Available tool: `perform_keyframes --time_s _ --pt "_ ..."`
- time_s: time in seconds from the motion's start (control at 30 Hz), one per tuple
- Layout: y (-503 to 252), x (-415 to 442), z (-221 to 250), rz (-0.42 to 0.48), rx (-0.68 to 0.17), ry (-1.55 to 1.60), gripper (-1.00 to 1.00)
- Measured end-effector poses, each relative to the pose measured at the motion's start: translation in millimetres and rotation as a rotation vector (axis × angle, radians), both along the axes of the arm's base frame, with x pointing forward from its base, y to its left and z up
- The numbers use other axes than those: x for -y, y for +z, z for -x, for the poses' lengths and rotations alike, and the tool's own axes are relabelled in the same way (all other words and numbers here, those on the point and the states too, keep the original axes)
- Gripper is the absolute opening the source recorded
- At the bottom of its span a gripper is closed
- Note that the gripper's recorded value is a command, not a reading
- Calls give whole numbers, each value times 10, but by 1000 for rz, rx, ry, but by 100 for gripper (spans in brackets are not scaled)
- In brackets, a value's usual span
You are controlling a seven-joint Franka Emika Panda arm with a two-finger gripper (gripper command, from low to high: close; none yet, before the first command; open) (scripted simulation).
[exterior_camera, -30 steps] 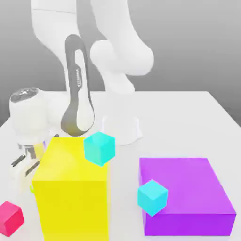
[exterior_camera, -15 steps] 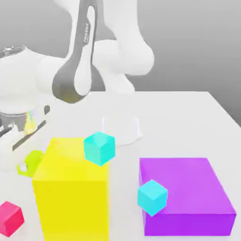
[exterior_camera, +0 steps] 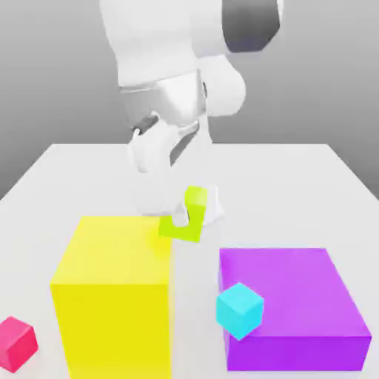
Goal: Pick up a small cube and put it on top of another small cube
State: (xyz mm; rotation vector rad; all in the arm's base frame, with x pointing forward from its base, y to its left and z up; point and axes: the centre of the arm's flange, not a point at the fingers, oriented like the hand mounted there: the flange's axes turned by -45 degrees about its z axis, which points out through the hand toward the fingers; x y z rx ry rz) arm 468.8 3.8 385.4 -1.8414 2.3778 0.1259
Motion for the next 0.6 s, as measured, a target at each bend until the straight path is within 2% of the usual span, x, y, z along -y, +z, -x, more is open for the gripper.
perform_keyframes --time_s 0.33,0.5,0.53,0.6 --pt "-523 -690 131 132 -55 -55 -100" --pt "-1062 -691 125 150 -56 -61 -100" --pt "-1160 -696 132 148 -56 -60 100" --pt "-1160 -692 131 148 -56 -61 100"
